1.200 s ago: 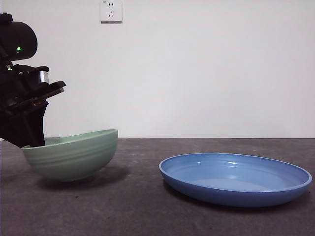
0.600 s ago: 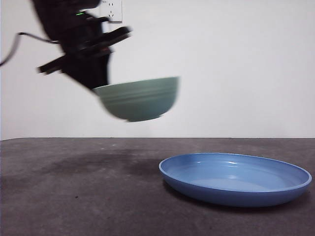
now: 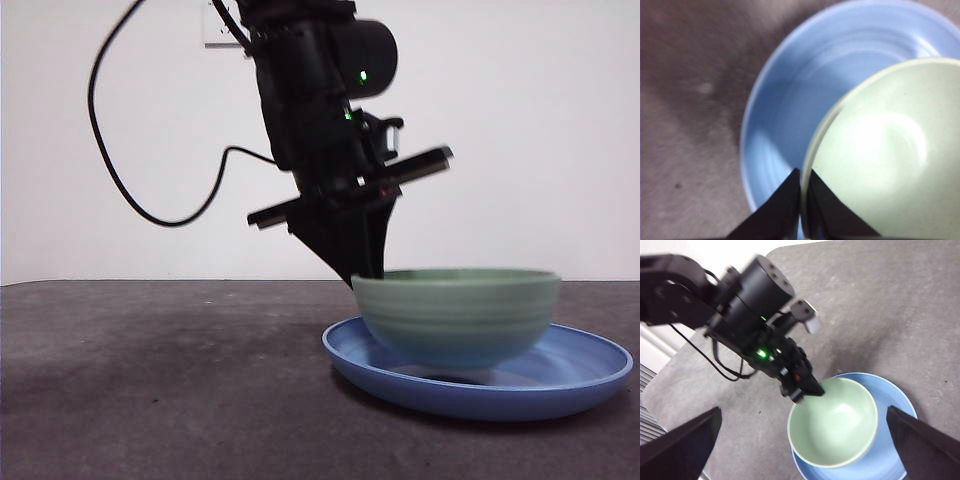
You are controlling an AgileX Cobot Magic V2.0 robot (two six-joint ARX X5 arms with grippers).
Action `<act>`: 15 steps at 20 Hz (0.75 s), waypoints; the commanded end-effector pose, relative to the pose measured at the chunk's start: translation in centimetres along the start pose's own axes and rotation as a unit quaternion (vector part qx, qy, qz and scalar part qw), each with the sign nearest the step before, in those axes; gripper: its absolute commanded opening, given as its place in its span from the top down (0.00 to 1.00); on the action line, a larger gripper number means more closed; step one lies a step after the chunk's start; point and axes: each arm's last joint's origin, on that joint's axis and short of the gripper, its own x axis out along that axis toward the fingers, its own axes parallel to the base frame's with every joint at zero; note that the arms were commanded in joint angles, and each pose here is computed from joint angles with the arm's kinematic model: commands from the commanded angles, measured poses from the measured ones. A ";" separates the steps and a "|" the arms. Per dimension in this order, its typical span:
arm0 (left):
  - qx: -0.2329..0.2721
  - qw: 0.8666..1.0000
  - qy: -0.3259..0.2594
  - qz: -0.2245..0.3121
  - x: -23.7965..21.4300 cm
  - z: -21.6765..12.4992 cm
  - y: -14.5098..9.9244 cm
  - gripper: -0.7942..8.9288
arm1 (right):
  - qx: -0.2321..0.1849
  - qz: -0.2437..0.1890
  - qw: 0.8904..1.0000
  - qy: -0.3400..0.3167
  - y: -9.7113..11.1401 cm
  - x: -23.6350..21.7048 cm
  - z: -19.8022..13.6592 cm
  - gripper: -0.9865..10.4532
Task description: Place the green bowl on the blue plate
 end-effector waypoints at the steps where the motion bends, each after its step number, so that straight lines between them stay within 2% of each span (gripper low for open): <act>1: 0.012 1.000 -0.011 0.016 0.7 0.5 -0.7 0.91 | -0.012 0.003 1.000 -0.007 0.3 -0.2 0.5 0.34; 13: 0.023 0.999 -0.026 0.016 0.8 0.7 -1.5 0.91 | -0.012 0.003 1.000 -0.007 0.3 -0.2 0.5 0.34; 15: 0.023 0.999 -0.025 0.016 0.9 0.6 -1.5 0.86 | -0.012 0.003 1.000 -0.007 0.3 -0.2 0.5 0.34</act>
